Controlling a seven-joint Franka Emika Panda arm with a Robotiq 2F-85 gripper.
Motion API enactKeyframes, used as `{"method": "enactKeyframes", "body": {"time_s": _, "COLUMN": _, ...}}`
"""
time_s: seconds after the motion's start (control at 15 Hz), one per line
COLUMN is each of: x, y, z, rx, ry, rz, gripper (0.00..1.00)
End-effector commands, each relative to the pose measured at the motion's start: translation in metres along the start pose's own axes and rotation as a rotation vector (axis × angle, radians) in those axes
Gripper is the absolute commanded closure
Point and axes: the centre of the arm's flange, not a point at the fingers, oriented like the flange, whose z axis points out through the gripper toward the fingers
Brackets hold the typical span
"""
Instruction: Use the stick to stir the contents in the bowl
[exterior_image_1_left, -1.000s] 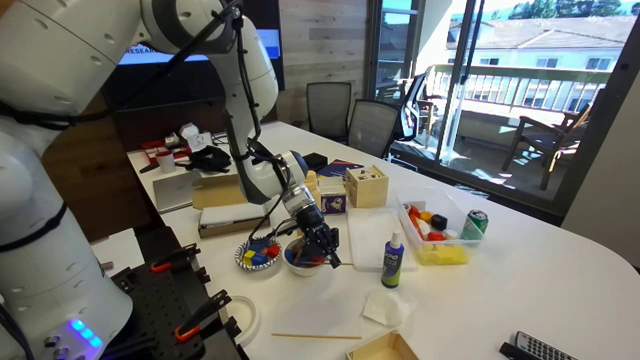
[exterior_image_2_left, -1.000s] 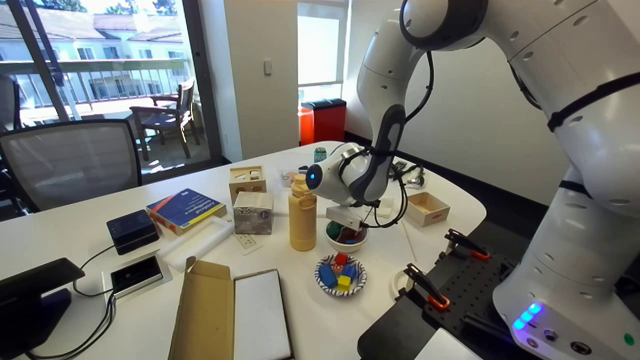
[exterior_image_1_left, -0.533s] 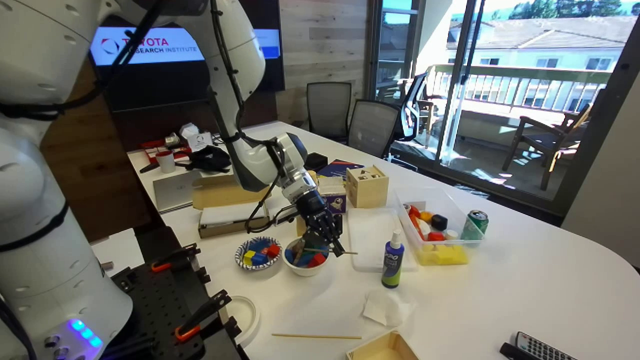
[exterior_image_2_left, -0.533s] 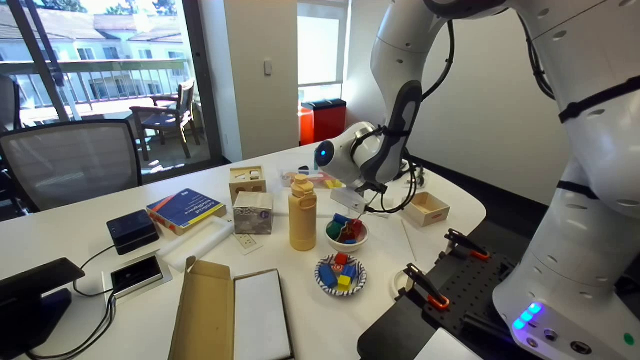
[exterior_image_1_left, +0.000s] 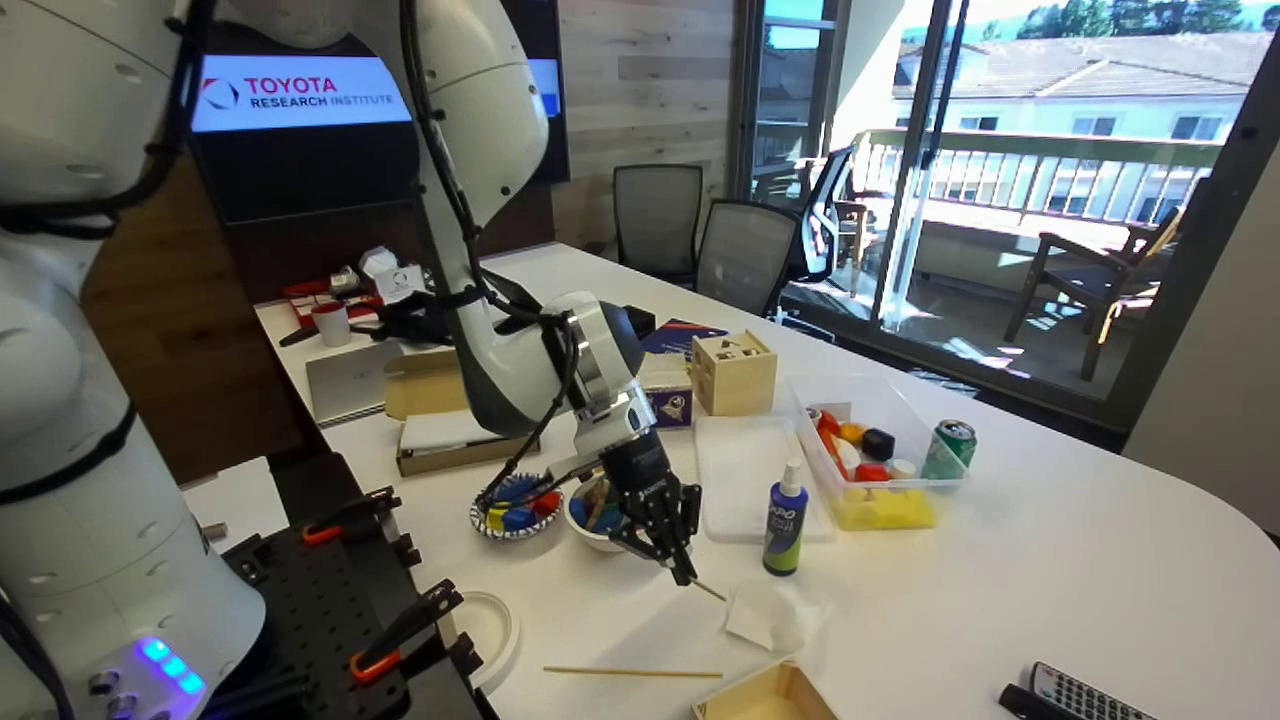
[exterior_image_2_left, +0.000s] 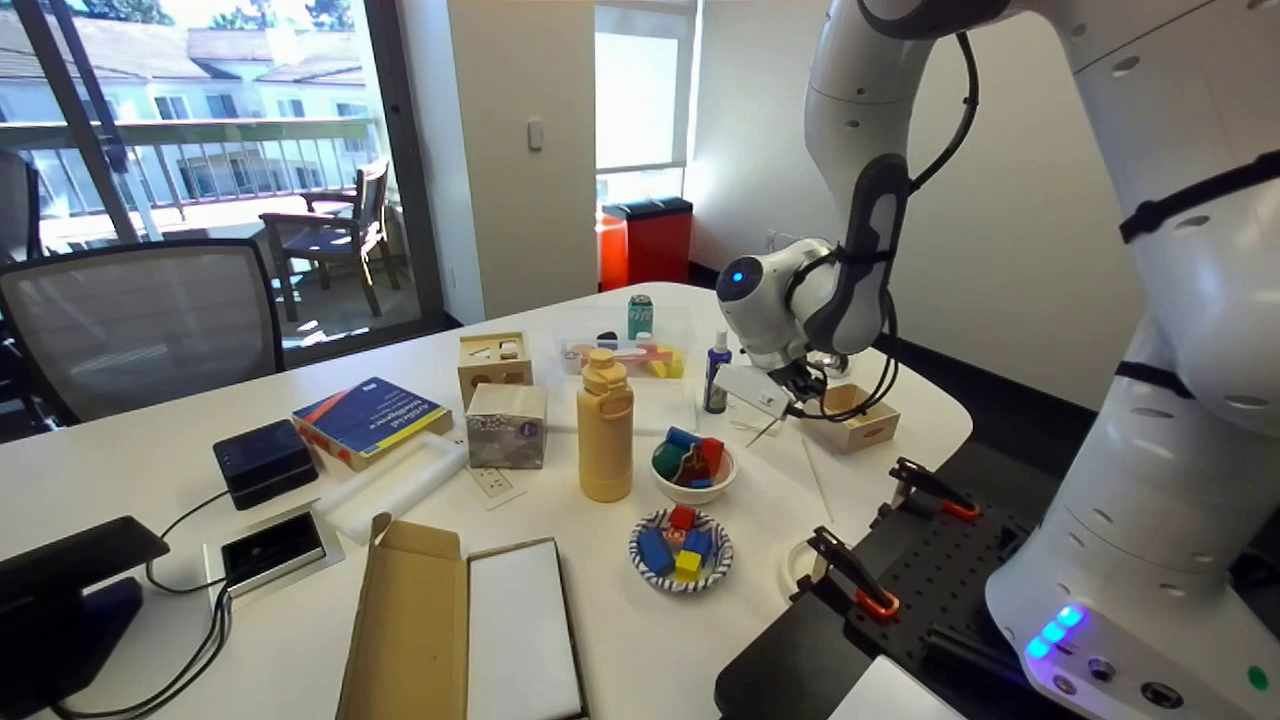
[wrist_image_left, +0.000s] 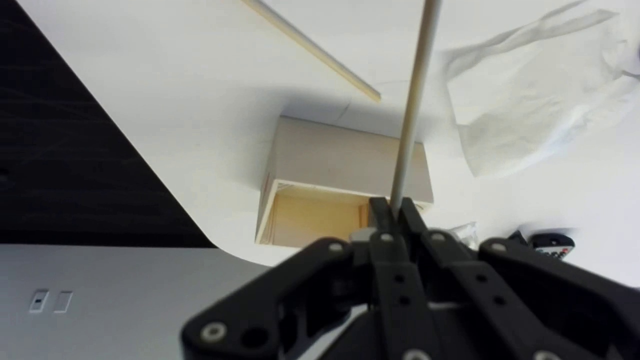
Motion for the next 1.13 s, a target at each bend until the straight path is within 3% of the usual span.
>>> {"method": "enactKeyframes", "body": {"time_s": 0.0, "x": -0.009, "y": 0.012, "z": 0.033, "rx": -0.004, "ry": -0.070, "rz": -0.035, "gripper": 0.99}}
{"method": "enactKeyframes", "body": {"time_s": 0.4, "x": -0.020, "y": 0.013, "z": 0.078, "rx": -0.038, "ry": -0.103, "rz": -0.046, "gripper": 0.99}}
{"method": "enactKeyframes", "body": {"time_s": 0.47, "x": -0.021, "y": 0.011, "z": 0.080, "rx": -0.030, "ry": -0.111, "rz": -0.042, "gripper": 0.69}}
{"method": "enactKeyframes", "body": {"time_s": 0.6, "x": -0.021, "y": 0.007, "z": 0.081, "rx": -0.009, "ry": -0.126, "rz": -0.040, "gripper": 0.63}}
{"method": "enactKeyframes", "body": {"time_s": 1.07, "x": -0.005, "y": 0.012, "z": 0.029, "rx": 0.081, "ry": -0.169, "rz": -0.038, "gripper": 0.09}}
